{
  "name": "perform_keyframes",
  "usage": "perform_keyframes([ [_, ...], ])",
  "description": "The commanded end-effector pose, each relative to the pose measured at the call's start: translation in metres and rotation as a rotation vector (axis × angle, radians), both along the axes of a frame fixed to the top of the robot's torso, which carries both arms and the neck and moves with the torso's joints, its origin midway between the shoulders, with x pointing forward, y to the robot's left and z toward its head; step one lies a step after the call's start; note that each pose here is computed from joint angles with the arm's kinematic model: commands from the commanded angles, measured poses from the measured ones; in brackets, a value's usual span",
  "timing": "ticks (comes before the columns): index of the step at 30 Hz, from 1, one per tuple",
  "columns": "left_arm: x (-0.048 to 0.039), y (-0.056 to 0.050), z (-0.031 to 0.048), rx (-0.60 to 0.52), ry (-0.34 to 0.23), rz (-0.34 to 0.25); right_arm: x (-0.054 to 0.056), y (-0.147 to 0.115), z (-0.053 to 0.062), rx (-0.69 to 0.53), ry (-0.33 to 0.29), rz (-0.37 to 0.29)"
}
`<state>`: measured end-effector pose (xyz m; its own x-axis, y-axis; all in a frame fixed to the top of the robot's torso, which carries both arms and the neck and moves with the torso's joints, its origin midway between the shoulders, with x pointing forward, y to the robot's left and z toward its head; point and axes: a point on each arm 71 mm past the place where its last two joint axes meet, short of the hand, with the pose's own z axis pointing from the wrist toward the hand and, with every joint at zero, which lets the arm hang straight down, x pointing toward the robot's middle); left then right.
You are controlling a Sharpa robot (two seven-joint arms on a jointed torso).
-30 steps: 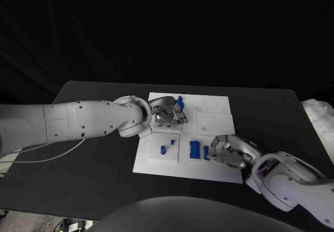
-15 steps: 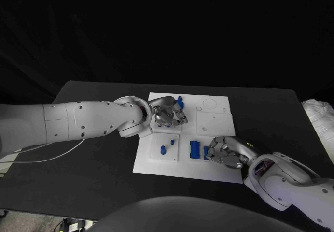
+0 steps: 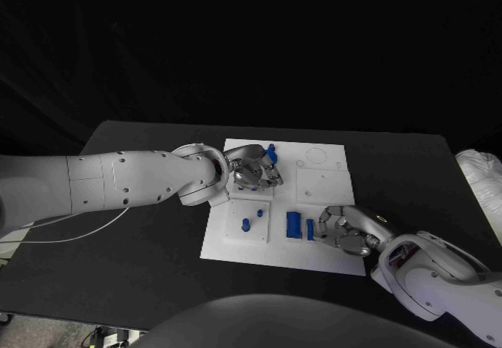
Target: Assemble the parts on the task board
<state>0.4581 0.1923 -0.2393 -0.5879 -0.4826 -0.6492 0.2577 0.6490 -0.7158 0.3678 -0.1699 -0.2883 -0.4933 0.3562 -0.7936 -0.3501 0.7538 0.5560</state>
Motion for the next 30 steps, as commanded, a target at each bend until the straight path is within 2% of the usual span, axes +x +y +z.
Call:
perform_keyframes([
  [1,-0.0009,-0.002,0.0011,-0.010,-0.008,-0.012,-0.002,0.001,0.010,0.111,-0.036,0.008],
  [6,-0.0014,-0.001,0.0005,-0.017,-0.015,-0.011,-0.002,-0.004,0.025,0.177,-0.049,-0.025],
  [11,-0.0017,-0.001,-0.0001,-0.023,-0.023,-0.010,0.002,-0.009,0.031,0.178,-0.034,-0.052],
  [17,-0.0023,-0.001,0.0001,-0.029,-0.029,-0.012,0.006,-0.006,0.026,0.115,0.021,-0.047],
  [23,-0.0028,0.000,0.0005,-0.033,-0.034,-0.009,0.010,-0.002,0.018,0.058,0.042,-0.039],
  [28,-0.0031,0.000,0.0020,-0.045,-0.049,-0.011,0.012,0.000,0.016,0.052,0.032,-0.039],
  [30,-0.0032,0.000,0.0041,-0.066,-0.070,-0.011,0.014,0.000,0.018,0.073,0.007,-0.041],
])
